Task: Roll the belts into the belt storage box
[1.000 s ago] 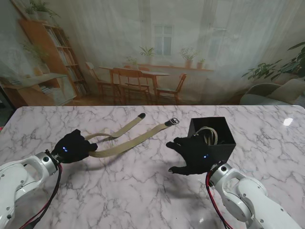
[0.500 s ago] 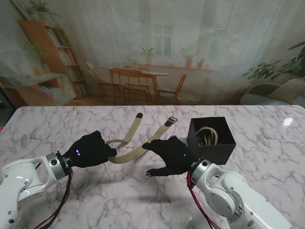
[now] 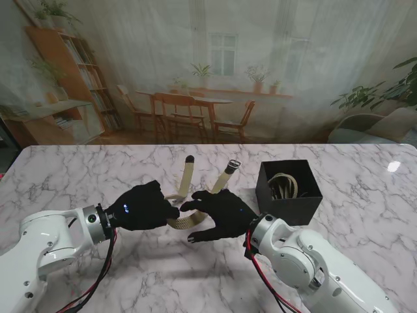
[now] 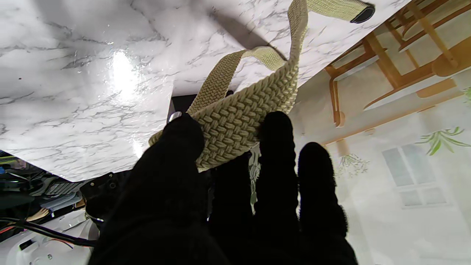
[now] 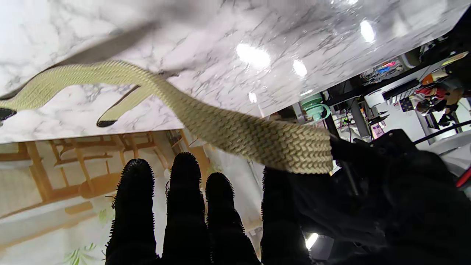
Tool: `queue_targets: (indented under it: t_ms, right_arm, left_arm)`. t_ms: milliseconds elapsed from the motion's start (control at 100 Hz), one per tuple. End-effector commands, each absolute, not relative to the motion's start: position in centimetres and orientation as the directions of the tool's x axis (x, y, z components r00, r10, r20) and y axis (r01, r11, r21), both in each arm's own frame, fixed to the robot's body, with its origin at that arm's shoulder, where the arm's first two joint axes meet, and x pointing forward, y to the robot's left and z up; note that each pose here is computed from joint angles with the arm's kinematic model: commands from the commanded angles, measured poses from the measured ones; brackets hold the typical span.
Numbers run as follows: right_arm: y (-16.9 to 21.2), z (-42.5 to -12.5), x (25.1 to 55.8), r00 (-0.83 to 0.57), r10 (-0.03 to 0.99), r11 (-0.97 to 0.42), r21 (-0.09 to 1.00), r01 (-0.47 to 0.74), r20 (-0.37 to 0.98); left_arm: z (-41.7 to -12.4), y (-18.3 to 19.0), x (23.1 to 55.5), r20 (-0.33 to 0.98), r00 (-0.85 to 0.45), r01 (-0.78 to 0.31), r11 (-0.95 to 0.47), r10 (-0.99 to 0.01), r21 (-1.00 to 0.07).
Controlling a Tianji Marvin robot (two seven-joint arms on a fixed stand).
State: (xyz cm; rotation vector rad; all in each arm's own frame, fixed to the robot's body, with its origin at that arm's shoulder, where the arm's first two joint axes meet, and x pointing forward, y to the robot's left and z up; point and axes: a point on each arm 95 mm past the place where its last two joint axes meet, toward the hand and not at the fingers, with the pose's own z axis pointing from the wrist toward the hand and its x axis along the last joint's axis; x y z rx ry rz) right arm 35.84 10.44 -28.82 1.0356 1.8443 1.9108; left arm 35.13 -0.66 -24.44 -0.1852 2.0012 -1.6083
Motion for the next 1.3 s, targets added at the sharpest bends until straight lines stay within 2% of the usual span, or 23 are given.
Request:
queue_targets:
  t_ms: [0, 280, 630, 920, 1290]
  right_arm:
    - [10.8, -28.9, 35.9, -0.704, 0.653, -0.118, 0.956, 0.27, 0.28]
    - [11.9, -29.1, 36.0, -0.717, 0.63, -0.114, 0.949, 0.295, 0.298]
    - [11.5, -29.3, 35.0, -0.731, 0.616, -0.137, 0.953, 0.269, 0.295]
    - [9.9, -29.4, 33.3, -0.709, 0.609, -0.146, 0.928, 0.342, 0.357]
    - [7.8, -29.4, 32.0, -0.704, 0.617, -0.094, 0.921, 0.377, 0.351]
  left_arm:
    - [-24.2, -1.3, 34.8, -0.33, -0.845, 0.237, 0.257, -0.422, -0.937]
    - [-23.9, -1.0, 34.4, -0.335, -0.843, 0.254, 0.238, -0.42, -0.938]
    - [-24.1, 1.0, 34.6, -0.368, -0.796, 0.266, 0.267, -0.481, -0.926]
    - [-25.9, 3.5, 34.6, -0.379, -0.745, 0.221, 0.333, -0.549, -0.917]
    - [-28.6, 6.0, 35.4, -0.38, -0.666, 0.144, 0.389, -0.642, -0.91]
